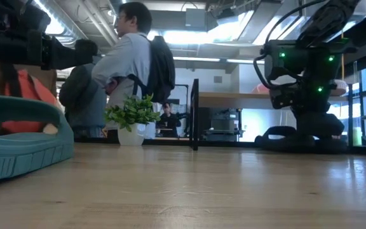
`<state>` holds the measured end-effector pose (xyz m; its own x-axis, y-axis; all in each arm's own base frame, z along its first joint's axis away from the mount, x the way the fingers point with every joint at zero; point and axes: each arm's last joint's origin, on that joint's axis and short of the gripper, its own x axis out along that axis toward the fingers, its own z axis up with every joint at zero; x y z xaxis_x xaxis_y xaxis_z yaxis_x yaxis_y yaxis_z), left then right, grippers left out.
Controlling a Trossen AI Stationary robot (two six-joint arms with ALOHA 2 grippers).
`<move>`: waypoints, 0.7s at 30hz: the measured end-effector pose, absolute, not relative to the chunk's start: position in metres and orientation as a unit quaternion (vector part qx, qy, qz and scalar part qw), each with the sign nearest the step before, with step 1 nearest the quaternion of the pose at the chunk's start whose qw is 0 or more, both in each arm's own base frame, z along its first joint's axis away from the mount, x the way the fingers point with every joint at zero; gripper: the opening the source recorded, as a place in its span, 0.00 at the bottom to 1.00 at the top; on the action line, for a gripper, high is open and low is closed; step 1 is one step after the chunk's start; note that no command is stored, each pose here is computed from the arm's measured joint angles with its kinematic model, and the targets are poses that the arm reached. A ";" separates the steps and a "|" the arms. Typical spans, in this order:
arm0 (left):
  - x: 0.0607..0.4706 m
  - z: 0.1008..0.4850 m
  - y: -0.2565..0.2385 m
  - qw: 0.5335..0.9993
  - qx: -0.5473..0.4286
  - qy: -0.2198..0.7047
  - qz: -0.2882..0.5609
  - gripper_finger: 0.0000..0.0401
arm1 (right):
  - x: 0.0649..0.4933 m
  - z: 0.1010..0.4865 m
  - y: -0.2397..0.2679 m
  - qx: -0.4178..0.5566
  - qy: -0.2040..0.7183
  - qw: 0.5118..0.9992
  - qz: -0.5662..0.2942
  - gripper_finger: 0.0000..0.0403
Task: Pick and place slides into the shelf
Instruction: Put the black slide under the shelf
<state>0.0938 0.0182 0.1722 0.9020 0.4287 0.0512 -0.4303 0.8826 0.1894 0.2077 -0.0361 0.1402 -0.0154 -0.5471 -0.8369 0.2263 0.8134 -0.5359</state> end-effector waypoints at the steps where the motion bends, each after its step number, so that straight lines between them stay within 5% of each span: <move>1: 0.094 0.172 0.018 0.970 0.098 -0.004 0.221 0.36 | 0.208 0.140 -0.034 -0.122 0.655 0.692 -0.277 0.03; 21: 0.094 0.172 0.018 0.970 0.098 -0.004 0.221 0.36 | 0.209 0.139 -0.024 -0.130 0.657 0.701 -0.247 0.03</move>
